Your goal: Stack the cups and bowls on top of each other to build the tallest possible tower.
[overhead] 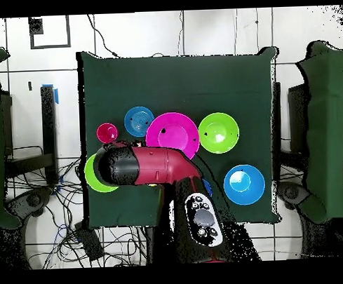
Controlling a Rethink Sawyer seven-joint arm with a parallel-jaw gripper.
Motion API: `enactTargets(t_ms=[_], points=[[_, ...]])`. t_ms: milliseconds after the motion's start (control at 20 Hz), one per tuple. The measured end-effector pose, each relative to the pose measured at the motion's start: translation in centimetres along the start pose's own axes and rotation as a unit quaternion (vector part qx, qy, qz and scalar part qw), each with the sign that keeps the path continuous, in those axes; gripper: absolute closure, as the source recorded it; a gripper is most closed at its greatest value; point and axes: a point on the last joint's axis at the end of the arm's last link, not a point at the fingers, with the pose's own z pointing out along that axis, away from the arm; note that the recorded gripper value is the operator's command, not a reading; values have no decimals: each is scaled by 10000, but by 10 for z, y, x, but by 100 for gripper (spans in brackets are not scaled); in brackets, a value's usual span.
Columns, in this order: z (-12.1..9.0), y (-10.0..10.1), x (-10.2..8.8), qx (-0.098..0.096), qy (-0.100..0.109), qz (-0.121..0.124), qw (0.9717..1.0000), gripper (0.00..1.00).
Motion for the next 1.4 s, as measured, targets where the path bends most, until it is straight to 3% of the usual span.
enactTargets(t_ms=[450, 950, 1400], points=[[9, -29, -12, -18, 23, 255, 9997, 0], [12, -27, -29, -86, 234, 225, 9994, 0], [10, -18, -35, -83, 171, 143, 9997, 0]])
